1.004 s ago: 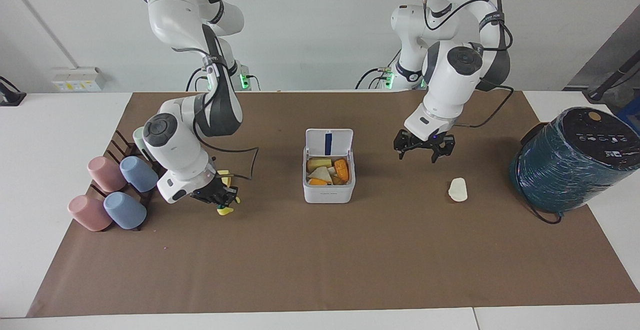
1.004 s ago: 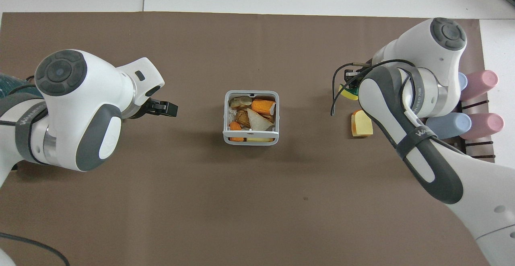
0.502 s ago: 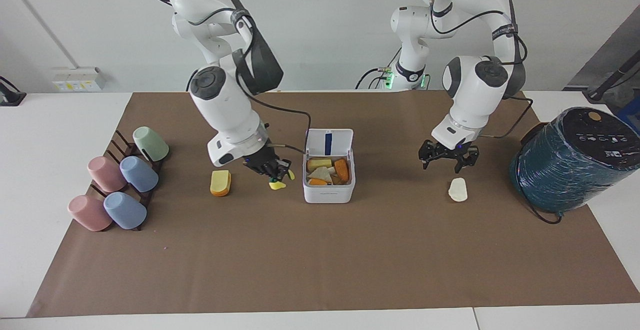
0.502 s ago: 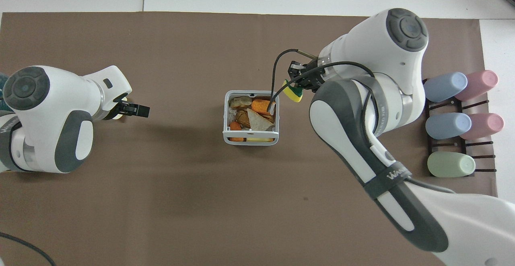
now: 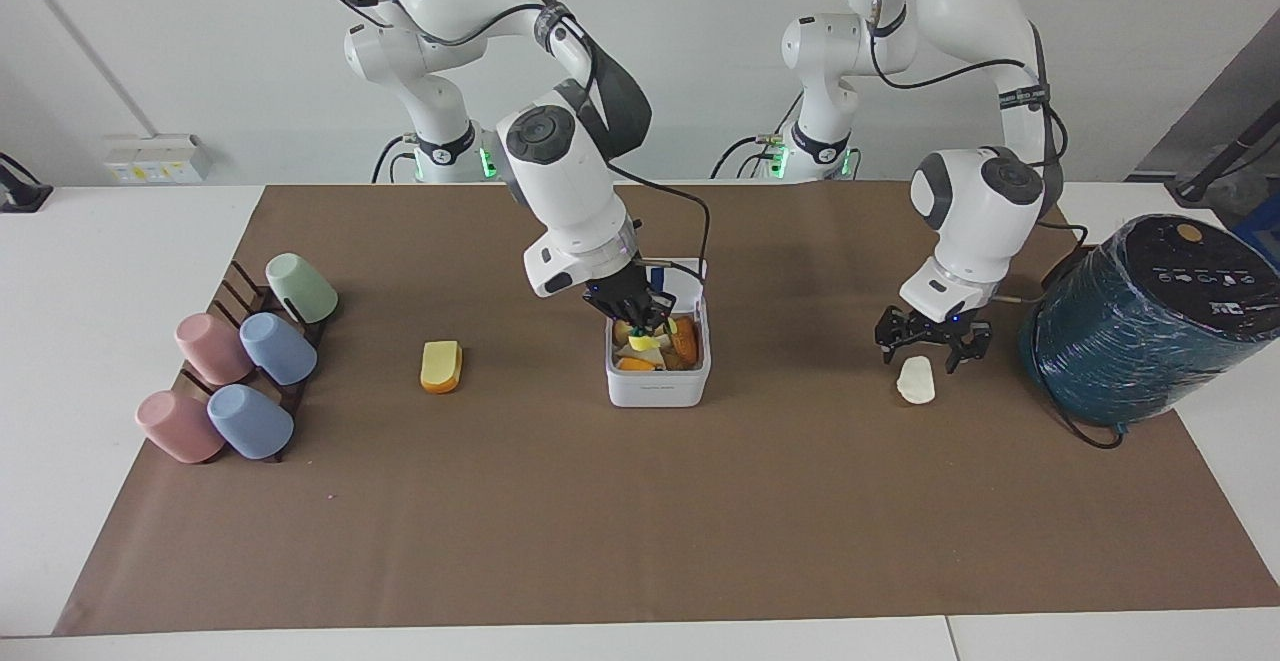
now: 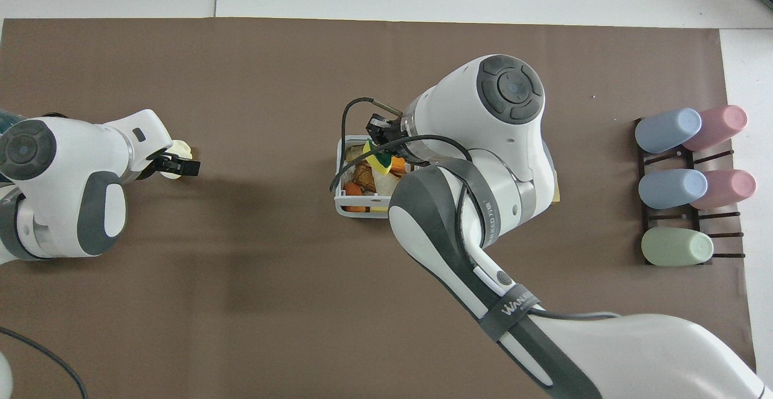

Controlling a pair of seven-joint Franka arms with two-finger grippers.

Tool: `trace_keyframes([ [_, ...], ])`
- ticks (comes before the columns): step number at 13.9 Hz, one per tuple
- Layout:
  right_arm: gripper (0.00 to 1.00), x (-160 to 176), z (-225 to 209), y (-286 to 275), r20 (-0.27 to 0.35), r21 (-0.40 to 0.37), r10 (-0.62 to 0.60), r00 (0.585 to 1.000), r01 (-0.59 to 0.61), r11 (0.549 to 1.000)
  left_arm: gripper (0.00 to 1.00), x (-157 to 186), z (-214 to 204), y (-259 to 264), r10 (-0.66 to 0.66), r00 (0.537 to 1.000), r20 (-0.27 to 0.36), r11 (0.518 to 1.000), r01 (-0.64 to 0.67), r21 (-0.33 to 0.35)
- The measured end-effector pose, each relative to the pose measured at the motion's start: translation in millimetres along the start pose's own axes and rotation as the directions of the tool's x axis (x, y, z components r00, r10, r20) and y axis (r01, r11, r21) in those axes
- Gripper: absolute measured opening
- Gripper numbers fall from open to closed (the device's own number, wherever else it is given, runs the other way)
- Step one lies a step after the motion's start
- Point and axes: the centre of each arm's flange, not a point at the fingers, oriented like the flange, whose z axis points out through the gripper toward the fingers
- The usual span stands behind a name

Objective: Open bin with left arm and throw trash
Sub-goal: 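Drop the sponge in the bin while the left gripper grasps the block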

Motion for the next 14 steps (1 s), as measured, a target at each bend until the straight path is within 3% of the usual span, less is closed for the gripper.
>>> trace_keyframes([
  [1,0.05,0,5,0,0.0,0.0,0.002,1.0,-0.002,1.0,1.0,0,9,-3,0.011,1.0,-0.008,1.0,-0.011,0.004],
  [2,0.12,0,8,1,0.001,-0.001,0.004,1.0,-0.004,1.0,1.0,-1,18,-6,0.016,1.0,-0.012,1.0,-0.016,0.007],
  [7,0.67,1,10,2,0.001,-0.003,0.006,1.0,-0.006,1.0,0.96,-4,34,-10,0.02,1.0,-0.006,1.0,-0.02,0.007],
  [10,0.98,1,9,2,-0.001,0.0,0.005,1.0,-0.005,1.0,0.6,-3,34,-8,0.027,1.0,-0.004,1.0,-0.027,0.005],
  [13,1.0,13,-14,4,-0.036,0.019,0.003,0.999,-0.002,1.0,0.3,-2,31,-8,0.033,0.999,0.005,0.999,-0.033,0.002],
  [14,1.0,25,-30,13,-0.069,0.008,-0.019,0.997,0.02,1.0,0.26,-2,29,-7,0.036,0.999,0.015,0.999,-0.036,-0.002],
])
